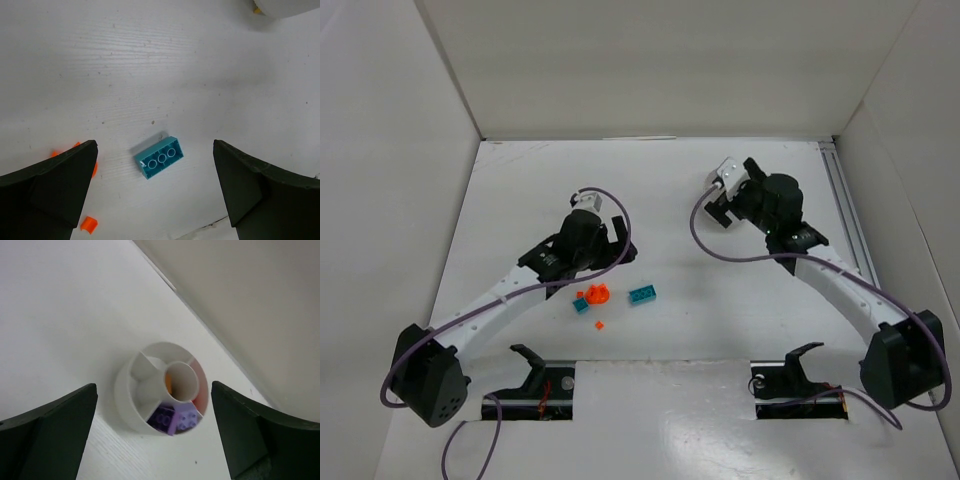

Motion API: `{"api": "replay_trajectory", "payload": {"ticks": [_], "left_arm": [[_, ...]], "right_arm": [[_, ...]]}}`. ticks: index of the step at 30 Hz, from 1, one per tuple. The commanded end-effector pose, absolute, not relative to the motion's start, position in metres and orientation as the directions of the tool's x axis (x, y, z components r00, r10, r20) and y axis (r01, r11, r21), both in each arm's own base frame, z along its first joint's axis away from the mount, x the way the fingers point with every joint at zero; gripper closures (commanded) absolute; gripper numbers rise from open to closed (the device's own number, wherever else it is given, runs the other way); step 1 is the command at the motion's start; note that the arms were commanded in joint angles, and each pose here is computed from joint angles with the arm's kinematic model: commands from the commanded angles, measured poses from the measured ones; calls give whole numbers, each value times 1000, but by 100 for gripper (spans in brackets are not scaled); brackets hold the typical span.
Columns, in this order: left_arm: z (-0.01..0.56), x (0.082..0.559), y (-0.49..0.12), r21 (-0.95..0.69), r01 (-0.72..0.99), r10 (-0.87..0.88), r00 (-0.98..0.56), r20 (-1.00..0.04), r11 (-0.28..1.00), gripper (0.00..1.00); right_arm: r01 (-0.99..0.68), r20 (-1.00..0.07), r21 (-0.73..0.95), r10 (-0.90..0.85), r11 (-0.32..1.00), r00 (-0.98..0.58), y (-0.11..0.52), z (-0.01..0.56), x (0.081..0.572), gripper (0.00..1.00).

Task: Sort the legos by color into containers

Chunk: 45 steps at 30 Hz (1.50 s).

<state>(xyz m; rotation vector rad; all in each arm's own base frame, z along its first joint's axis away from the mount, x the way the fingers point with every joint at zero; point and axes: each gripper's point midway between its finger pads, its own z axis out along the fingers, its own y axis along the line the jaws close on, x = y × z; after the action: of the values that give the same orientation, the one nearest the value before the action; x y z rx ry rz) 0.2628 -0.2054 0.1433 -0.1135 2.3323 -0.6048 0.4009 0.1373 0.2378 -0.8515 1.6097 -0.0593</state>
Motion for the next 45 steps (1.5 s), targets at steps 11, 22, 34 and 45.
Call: {"api": "replay_trajectory", "payload": {"ticks": [11, 22, 34, 45], "left_arm": [[113, 237, -161, -482, -185, -440, -750, -494, 857, 0], [101, 222, -135, -458, -283, -497, -736, -460, 843, 0], [106, 219, -127, -462, -296, -516, -709, -480, 836, 0], [99, 217, -127, -453, -311, -520, -715, -468, 836, 0]], "right_arm": [[-811, -696, -584, -531, 27, 483, 283, 194, 256, 1], [-816, -640, -440, -505, -375, 578, 368, 112, 215, 9], [-868, -637, -294, -595, -400, 490, 373, 60, 218, 18], [-894, -663, -213, -614, -395, 429, 379, 39, 213, 44]]}}
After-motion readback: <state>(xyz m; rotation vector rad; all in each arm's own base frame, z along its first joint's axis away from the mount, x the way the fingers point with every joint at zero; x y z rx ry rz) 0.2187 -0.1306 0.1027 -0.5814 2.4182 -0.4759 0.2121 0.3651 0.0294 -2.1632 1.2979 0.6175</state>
